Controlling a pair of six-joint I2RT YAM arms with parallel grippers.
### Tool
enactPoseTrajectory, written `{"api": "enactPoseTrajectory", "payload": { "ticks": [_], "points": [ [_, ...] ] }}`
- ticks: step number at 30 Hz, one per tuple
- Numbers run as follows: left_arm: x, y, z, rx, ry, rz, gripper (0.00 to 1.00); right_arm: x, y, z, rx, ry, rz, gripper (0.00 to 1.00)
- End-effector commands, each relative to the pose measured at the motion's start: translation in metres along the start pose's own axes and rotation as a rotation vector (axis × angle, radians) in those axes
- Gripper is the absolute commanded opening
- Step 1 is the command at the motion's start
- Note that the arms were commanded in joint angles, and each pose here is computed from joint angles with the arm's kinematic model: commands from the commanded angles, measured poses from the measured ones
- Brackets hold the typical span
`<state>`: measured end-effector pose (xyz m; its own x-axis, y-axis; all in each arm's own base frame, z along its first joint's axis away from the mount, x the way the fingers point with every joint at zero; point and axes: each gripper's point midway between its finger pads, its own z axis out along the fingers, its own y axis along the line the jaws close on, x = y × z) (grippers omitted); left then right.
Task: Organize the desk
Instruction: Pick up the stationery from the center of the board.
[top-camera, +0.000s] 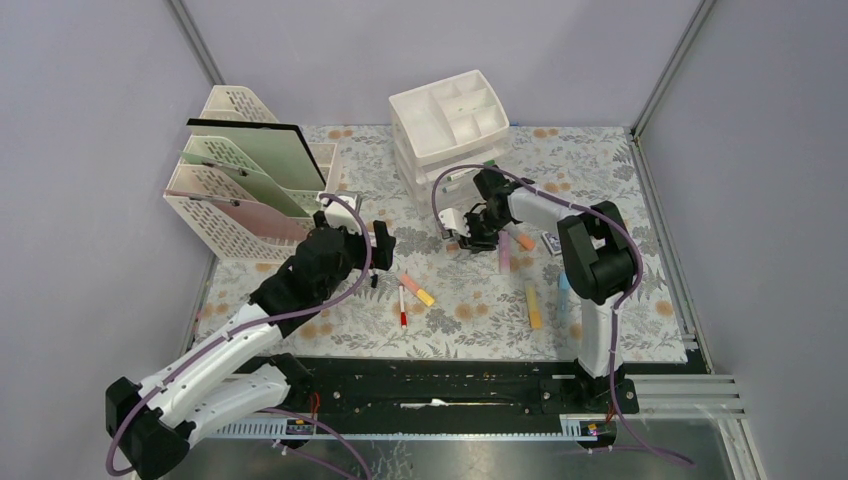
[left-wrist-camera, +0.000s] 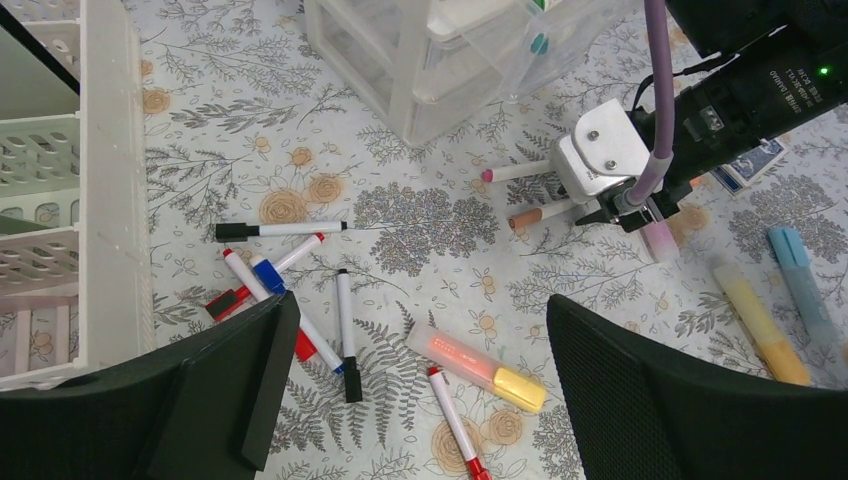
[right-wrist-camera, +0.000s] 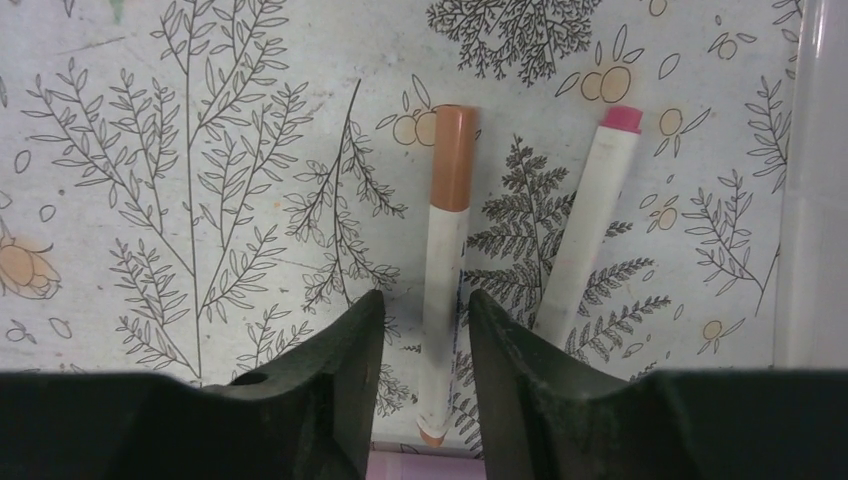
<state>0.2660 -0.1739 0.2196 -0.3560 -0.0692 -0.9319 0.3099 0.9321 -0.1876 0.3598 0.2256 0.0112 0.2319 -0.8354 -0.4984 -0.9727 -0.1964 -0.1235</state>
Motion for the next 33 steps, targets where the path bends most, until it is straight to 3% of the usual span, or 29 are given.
{"api": "enactPoseTrajectory", "payload": {
  "ticks": [1,10,16,23,33],
  "points": [
    [-0.016,-0.001,0.003,-0.005,-0.051,-0.014,0.99,-0.004,-0.011,0.002,0.019,0.024,-0.032,0.4],
    [-0.016,-0.003,0.008,0.008,-0.052,-0.027,0.99,0.003,0.003,0.008,-0.014,0.047,0.006,0.1],
    [-0.016,-0.006,0.011,0.028,-0.056,-0.052,0.99,-0.004,0.006,0.001,0.018,0.025,0.062,0.0],
    [-0.018,-0.01,0.013,0.047,-0.059,-0.077,0.99,-0.029,0.004,-0.025,0.066,-0.037,0.14,0.0],
    [-0.016,-0.013,0.013,0.077,-0.059,-0.144,0.99,-0.072,0.009,-0.078,0.112,-0.143,0.114,0.0]
  ]
}}
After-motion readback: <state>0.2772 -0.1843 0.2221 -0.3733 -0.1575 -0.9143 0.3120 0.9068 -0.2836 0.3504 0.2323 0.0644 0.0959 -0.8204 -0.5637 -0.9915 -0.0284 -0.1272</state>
